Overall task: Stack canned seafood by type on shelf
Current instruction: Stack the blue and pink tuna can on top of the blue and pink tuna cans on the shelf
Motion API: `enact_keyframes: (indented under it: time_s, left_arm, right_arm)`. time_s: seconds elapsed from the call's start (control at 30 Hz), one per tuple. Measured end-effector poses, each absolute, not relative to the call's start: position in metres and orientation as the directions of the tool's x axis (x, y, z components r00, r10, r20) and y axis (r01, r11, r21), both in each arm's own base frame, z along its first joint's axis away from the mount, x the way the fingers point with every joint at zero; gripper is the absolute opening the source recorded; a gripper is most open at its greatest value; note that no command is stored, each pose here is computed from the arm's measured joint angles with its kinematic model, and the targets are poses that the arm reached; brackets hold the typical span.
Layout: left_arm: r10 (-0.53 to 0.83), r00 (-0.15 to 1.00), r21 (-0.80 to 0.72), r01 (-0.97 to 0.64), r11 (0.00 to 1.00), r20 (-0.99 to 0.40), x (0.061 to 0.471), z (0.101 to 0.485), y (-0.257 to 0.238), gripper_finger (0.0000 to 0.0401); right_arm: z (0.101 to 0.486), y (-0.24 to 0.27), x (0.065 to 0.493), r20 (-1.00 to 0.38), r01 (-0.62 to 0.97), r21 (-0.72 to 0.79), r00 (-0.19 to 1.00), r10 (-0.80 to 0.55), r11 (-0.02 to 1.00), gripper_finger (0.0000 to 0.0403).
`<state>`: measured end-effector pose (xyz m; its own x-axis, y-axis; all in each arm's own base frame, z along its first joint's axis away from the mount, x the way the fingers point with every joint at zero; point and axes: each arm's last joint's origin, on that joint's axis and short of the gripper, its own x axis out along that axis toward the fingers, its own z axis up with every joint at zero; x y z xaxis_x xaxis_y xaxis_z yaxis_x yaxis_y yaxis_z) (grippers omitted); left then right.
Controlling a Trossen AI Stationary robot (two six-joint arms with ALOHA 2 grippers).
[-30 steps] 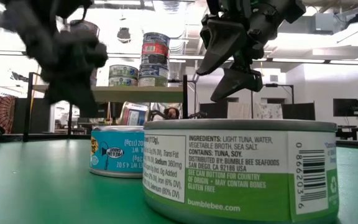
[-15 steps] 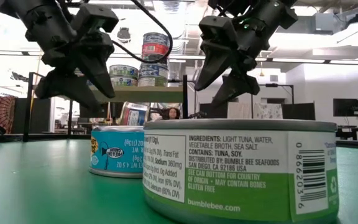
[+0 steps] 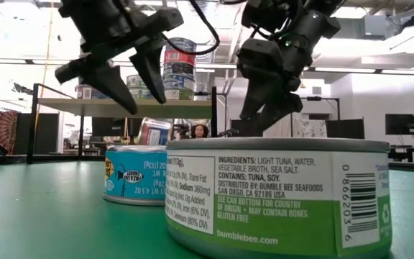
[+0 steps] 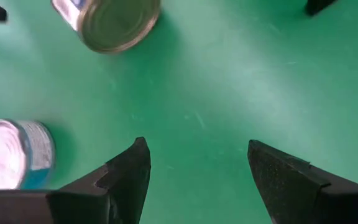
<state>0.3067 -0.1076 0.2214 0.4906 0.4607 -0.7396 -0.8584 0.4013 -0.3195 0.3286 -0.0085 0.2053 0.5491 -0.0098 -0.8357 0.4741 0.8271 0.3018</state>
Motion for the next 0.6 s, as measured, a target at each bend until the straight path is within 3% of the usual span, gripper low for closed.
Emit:
enact_keyframes:
  time_s: [0.1,0.33,0.6]
  left_arm:
    - [0.500,0.447,-0.275,-0.883,0.381,-0.741,0.315,0.225,-0.110,0.0217]
    - [0.508,0.442,-0.344,-0.896,0.279,-0.739,0.323,0.221,-0.108,0.0227]
    - [0.481,0.474,-0.390,-0.881,0.269,-0.738,0.335,0.223,-0.095,0.0301]
  right_arm:
    - [0.212,-0.018,0.324,-0.836,0.454,0.285,0.549,-0.013,0.844,0.0290]
    - [0.242,-0.047,0.308,-0.779,0.440,0.249,0.620,-0.092,0.863,0.0290]
    - [0.268,-0.081,0.285,-0.720,0.459,0.233,0.674,-0.164,0.858,0.0290]
